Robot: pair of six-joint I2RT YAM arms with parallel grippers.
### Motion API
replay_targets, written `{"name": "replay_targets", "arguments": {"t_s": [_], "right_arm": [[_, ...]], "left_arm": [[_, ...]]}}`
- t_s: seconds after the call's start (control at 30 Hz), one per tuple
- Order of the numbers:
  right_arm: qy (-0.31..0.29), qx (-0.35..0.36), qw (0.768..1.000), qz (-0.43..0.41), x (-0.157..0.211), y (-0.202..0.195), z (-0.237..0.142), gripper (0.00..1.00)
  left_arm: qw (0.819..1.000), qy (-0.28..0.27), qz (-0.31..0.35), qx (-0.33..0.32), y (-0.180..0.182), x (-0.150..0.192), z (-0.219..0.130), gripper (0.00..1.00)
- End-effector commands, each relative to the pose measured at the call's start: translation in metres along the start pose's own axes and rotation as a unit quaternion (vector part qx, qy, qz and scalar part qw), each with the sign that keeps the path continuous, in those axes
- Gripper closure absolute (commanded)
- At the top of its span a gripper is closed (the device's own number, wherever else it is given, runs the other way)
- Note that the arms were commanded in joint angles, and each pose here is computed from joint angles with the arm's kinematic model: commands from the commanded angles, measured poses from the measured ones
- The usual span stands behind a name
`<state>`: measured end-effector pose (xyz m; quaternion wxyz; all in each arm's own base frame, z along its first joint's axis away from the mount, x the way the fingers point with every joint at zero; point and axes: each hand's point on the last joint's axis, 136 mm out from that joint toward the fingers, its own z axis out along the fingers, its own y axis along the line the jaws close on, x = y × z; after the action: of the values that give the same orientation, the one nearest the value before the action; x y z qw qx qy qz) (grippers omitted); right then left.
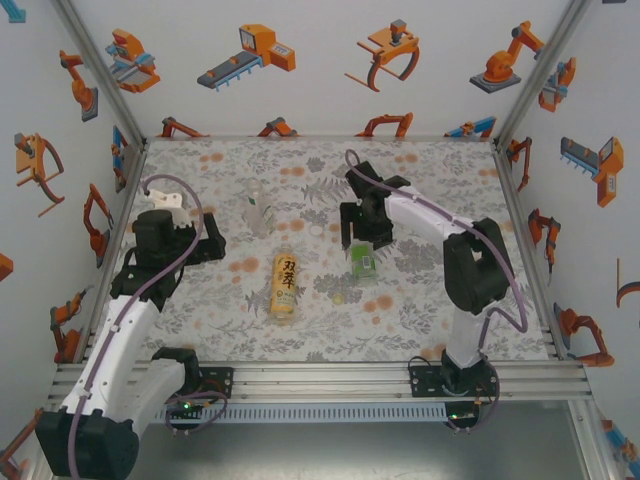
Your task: Screw on the bottle caps
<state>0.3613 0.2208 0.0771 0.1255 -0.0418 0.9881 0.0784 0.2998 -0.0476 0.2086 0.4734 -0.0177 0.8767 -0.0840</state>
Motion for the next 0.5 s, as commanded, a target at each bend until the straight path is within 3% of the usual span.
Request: {"name": "replay_targets", "arguments": {"t_s": [0.0,0.47], "right_arm": [[0.014,0.003,1.0,0.006,0.003,0.004,0.006,0.31],[0.029,0.027,0.999,0.006,0.007,-0.002,0.023,0.44]], "left_arm": [[1.0,-0.009,0.026,0.003,-0.004,-0.01,-0.008,0.03],[0.999,0.015,0.028,0.008,-0.013,-0.003,0.0,0.03]]}}
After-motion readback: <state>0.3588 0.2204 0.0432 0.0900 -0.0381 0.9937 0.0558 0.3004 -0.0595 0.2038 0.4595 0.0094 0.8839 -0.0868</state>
